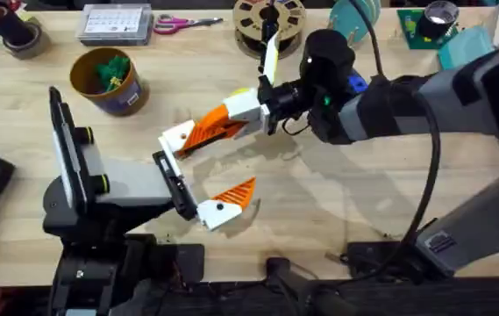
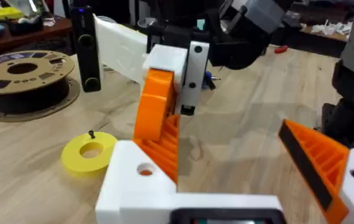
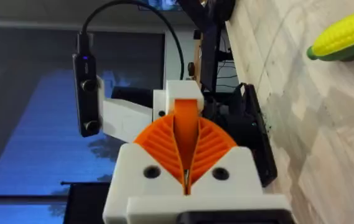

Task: Pick up the gripper from the table and insert it into the empty holder that is missing its gripper. Then pick up a screw, insert it into the mounting hole, and use the screwdriver to tighten it. Finally, clean up the table by picking up the vegetable and placing it into the bucket.

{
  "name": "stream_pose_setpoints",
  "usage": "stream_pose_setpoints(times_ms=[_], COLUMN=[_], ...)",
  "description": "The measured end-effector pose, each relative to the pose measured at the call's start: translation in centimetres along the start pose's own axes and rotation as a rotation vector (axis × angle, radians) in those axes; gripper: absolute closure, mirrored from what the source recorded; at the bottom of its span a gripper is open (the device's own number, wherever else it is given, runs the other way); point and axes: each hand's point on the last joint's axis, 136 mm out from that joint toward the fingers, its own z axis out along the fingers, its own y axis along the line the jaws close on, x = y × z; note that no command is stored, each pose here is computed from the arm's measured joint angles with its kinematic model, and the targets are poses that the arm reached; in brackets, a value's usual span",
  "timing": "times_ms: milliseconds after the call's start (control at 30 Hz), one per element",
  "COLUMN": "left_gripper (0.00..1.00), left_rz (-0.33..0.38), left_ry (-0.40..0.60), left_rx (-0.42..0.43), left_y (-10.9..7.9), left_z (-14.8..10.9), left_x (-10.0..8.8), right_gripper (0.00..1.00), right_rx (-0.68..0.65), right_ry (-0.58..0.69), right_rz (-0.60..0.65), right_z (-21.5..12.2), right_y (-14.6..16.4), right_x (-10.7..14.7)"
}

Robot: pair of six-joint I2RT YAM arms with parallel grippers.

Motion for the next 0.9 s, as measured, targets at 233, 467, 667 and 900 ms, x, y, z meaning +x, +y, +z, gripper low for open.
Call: stream_pose_setpoints(times_ms=[233, 467, 667, 900], left_gripper=[0.015, 0.015, 0.015, 0.015], left_rz=[0.0, 0.0, 0.0, -0.001], left_ry=[0.0, 0.0, 0.0, 0.0], left_rx=[-0.002, -0.003, -0.003, 0.001], left_y=[0.04, 0.05, 0.06, -0.02], left_z=[0.0, 0.0, 0.0, 0.0], left_x=[0.0, 0.0, 0.0, 0.01], right_gripper=[0.992, 0.992, 0.9, 0.013], right_rx=[0.001, 0.001, 0.001, 0.001], right_ry=[-0.006, -0.006, -0.006, -0.003], right_rz=[0.0, 0.0, 0.002, -0.003], right_z=[0.02, 0.02, 0.02, 0.35], right_y=[-0.03, -0.03, -0.05, -0.05], right_x=[-0.08, -0.09, -0.08, 0.07])
